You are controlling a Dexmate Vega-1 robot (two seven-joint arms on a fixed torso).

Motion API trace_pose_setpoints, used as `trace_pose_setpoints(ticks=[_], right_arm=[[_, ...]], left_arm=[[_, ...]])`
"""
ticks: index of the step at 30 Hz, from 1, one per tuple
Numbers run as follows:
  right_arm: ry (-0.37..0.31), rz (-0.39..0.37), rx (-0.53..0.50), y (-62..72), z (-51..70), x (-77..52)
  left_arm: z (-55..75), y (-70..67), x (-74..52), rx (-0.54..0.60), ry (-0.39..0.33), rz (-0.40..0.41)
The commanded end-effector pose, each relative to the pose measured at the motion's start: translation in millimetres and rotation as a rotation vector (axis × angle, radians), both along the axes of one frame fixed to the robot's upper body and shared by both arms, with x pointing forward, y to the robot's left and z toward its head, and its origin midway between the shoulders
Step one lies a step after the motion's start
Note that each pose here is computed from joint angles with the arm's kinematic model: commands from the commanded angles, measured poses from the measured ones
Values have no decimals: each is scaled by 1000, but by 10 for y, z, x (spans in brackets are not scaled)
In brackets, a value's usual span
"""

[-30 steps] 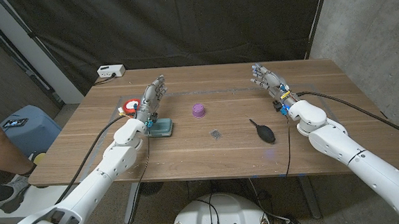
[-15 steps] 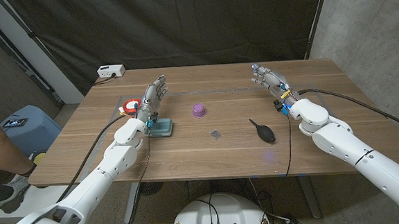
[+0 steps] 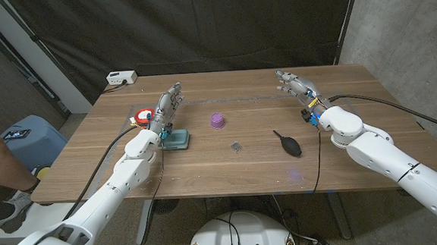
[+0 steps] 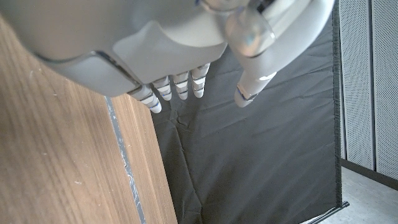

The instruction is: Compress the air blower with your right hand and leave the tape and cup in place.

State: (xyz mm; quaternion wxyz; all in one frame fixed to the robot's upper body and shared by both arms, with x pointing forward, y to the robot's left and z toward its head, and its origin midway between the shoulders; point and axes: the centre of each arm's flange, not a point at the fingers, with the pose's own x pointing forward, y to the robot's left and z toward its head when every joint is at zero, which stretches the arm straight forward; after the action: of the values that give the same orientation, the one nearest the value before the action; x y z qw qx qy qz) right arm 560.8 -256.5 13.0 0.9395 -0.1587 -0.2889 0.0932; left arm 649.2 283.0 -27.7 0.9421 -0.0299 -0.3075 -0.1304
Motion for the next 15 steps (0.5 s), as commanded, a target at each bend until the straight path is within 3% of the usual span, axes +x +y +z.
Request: trace_pose_setpoints(ticks=[1, 15], right_arm=[[20, -67, -54, 8, 14, -136], [35, -119, -78, 16, -23, -284]], left_arm=[[22, 2, 29, 0, -7, -8], [42, 4, -2, 7, -20, -5]])
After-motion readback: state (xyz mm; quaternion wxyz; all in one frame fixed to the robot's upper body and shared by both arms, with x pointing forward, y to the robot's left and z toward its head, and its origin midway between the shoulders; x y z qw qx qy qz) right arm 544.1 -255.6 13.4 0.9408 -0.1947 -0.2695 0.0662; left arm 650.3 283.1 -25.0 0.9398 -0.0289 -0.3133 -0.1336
